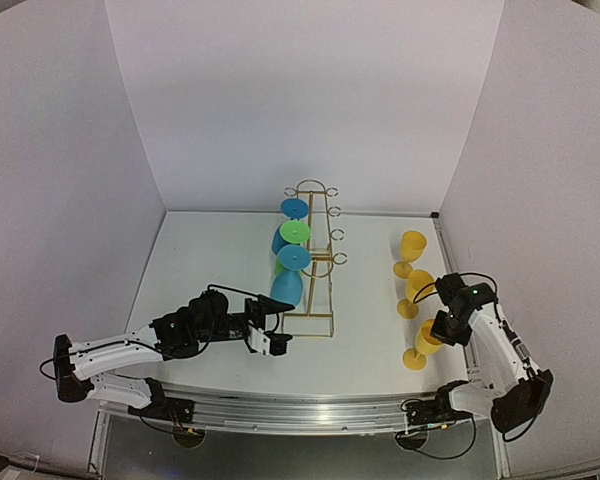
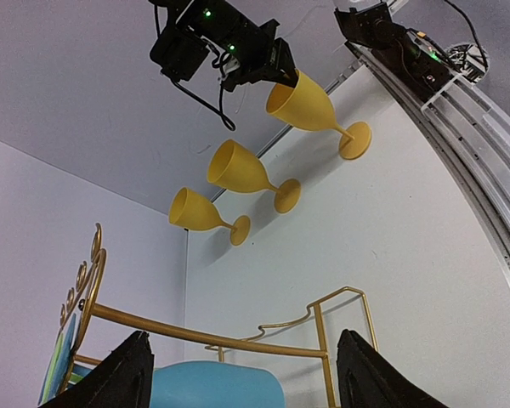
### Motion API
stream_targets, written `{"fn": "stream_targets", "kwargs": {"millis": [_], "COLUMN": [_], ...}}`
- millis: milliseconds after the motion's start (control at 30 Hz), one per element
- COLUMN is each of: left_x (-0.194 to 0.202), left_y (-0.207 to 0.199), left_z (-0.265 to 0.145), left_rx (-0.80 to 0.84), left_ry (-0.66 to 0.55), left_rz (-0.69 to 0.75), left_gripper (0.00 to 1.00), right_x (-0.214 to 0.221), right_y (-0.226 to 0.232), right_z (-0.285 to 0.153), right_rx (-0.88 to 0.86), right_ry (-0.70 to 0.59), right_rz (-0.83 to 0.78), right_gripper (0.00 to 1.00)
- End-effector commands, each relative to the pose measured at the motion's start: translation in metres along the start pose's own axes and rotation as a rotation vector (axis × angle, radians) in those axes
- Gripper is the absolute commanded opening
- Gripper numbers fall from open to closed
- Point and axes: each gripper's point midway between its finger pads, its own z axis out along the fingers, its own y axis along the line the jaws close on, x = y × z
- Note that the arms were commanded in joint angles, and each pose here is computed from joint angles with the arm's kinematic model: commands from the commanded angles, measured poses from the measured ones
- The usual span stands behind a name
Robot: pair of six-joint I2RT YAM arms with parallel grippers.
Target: Take the wine glass off the wine glass rack
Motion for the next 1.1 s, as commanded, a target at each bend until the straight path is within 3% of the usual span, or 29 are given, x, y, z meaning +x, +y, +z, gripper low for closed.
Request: {"fn": "stream_targets", "kwargs": {"millis": [0, 100, 600, 733, 900, 1067], "left_x": [-0.009, -0.009, -0.006, -0.007, -0.011, -0.004], "left_y": [0.012, 0.012, 0.008, 0.011, 0.025, 0.047], "left_z": [-0.006, -0.006, -0.008, -0.012, -0.026, -0.047], "left_rx": [-0.037, -0.038, -0.035, -0.052, -0.126, -0.191], "left_ry": [-0.035, -0.036, -0.032, -0.036, -0.045, -0.022], "left_rz": [0.020, 0.022, 0.012, -0.009, -0.059, -0.233], "left_gripper": [0.73, 0.74, 0.74, 0.74, 0.74, 0.72], "right_x": [0.021, 0.021, 0.002, -0.010, -0.030, -0.051], "right_y": [-0.014, -0.013, 0.000, -0.001, 0.008, 0.046], "right_z": [0.005, 0.005, -0.032, -0.059, -0.105, -0.154], "right_rx": [0.069, 0.061, -0.023, -0.028, -0.100, -0.306], "right_ry": [0.104, 0.106, 0.036, -0.004, -0.085, -0.149], "right_rz": [-0.027, -0.037, -0.042, -0.049, -0.078, -0.120], "right_gripper": [0.00, 0.01, 0.39, 0.52, 0.79, 0.81]}}
